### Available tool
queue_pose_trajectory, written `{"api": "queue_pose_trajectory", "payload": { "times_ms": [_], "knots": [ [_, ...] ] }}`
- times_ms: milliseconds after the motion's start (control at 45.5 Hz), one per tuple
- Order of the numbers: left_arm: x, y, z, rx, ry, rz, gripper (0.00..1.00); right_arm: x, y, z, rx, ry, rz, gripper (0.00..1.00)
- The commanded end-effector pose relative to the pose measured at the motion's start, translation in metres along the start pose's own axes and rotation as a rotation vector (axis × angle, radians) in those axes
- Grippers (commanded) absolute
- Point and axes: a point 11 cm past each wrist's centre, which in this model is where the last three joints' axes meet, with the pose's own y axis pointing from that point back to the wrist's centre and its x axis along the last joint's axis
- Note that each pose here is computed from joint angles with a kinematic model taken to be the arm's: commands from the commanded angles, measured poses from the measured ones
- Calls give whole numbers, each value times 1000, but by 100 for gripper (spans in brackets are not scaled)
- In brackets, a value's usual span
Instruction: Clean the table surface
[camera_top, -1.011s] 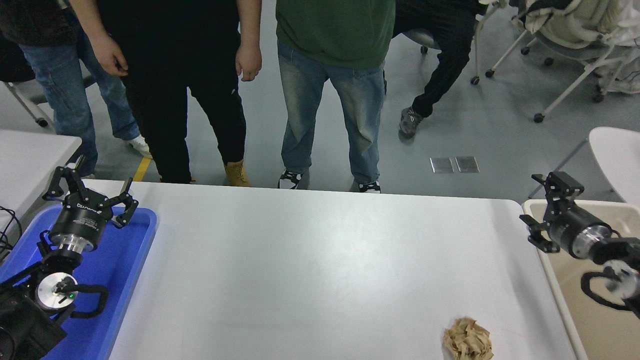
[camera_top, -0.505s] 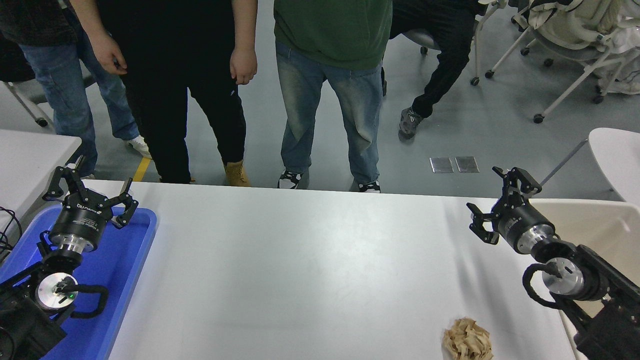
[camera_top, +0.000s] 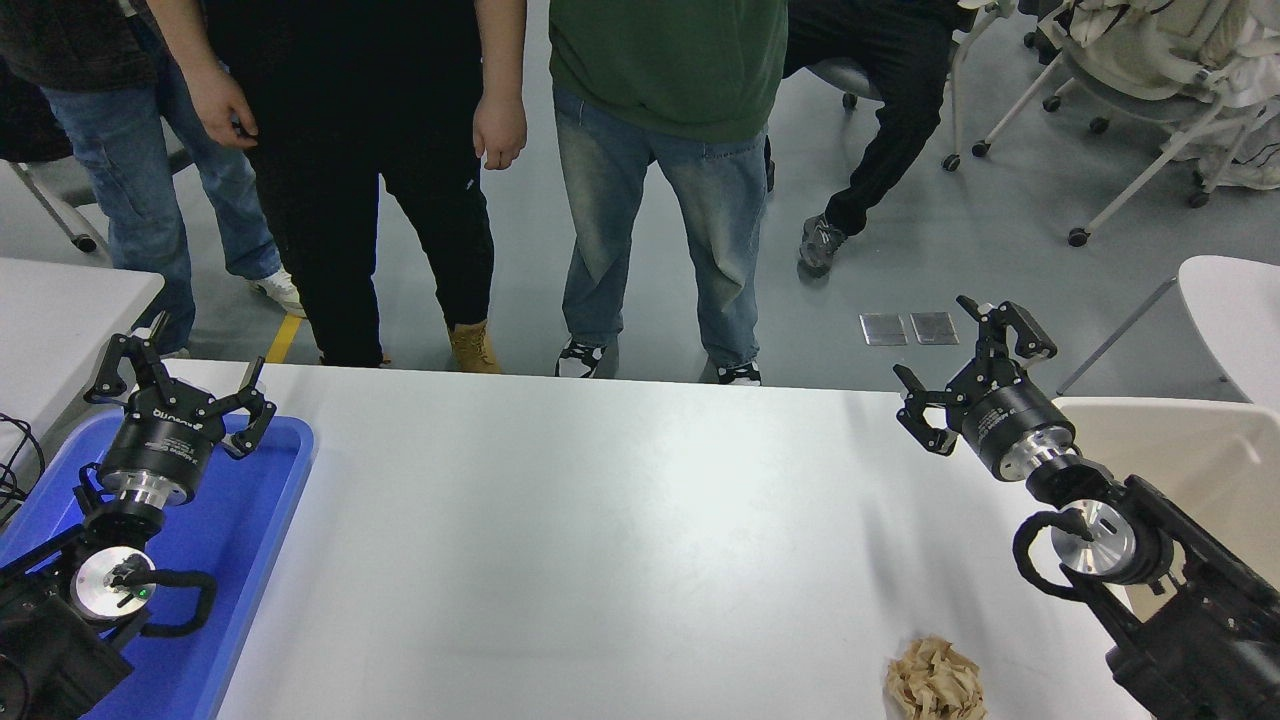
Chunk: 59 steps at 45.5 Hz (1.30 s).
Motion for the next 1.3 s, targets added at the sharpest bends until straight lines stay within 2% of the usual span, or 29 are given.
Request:
{"api": "queue_pose_trajectory", "payload": {
  "times_ms": [0,462,681,1011,1275],
  "knots": [
    [0,0,0,-1,0,0,100,8,13,4,6,-42,-52,100],
    [0,0,0,-1,0,0,100,20,12,15,-70,20,-24,100],
    [0,0,0,-1,0,0,100,37,30,24,-130,64,0,100],
    [-1,-1,0,0,1,-2,100,94,84,-50,-169,296,79,100],
    [-1,-1,0,0,2,-4,100,111,123,-77,-314,473,98,100]
  ]
}}
